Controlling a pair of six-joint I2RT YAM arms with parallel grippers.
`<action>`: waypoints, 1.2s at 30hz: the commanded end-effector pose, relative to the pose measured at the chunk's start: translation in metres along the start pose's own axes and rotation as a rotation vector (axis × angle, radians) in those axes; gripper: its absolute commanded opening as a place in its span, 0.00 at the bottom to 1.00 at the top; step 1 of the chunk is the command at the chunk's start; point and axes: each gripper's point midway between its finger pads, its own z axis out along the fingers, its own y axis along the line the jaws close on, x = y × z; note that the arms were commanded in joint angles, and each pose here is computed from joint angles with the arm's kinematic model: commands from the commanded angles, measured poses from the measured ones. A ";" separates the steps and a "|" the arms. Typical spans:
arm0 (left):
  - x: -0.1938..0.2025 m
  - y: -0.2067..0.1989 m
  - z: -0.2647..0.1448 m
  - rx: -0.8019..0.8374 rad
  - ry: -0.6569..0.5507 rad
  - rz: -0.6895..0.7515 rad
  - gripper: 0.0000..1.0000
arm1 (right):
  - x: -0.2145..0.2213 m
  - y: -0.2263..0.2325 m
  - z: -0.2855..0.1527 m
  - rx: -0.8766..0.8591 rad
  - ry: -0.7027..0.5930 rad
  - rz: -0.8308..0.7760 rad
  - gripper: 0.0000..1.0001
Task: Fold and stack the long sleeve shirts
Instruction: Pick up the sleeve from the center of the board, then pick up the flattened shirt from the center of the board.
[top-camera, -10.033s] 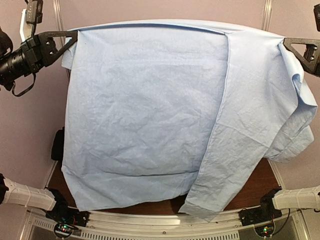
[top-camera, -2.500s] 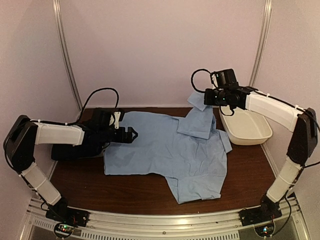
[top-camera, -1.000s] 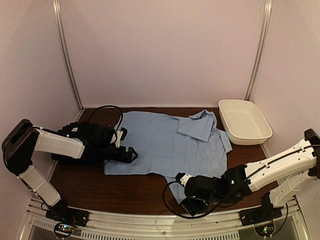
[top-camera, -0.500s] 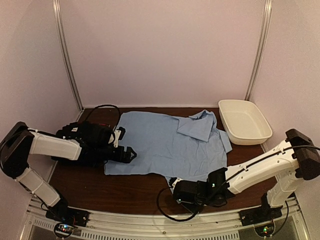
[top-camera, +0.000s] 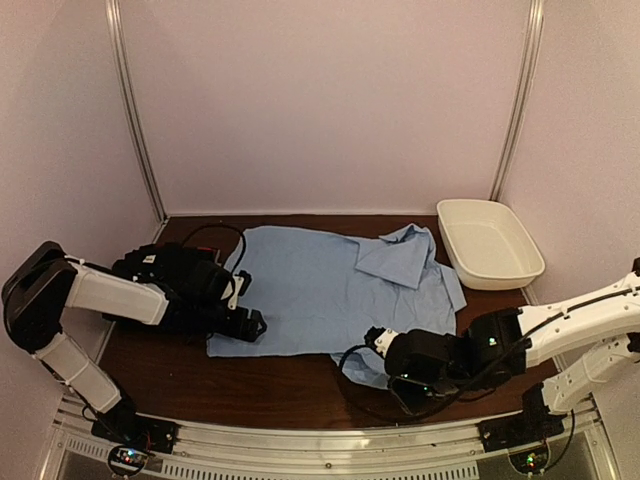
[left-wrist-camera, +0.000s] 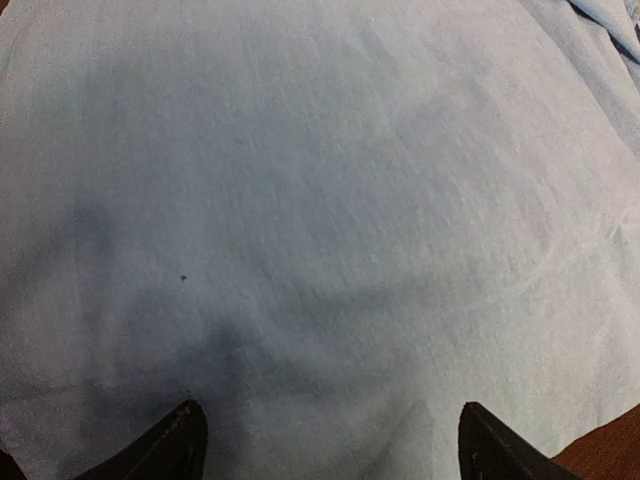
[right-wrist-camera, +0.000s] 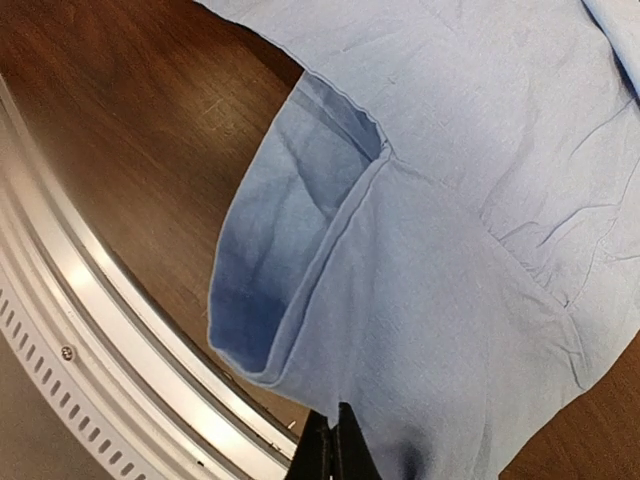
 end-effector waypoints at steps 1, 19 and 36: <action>0.033 0.003 0.000 -0.076 0.091 0.054 0.87 | 0.022 -0.008 -0.021 -0.056 0.036 0.102 0.00; 0.044 -0.006 -0.024 -0.150 0.080 0.058 0.77 | -0.001 -0.062 -0.051 0.053 -0.019 0.232 0.00; -0.001 -0.025 -0.025 -0.124 -0.028 0.086 0.81 | -0.037 -0.180 0.013 0.303 0.069 0.336 0.02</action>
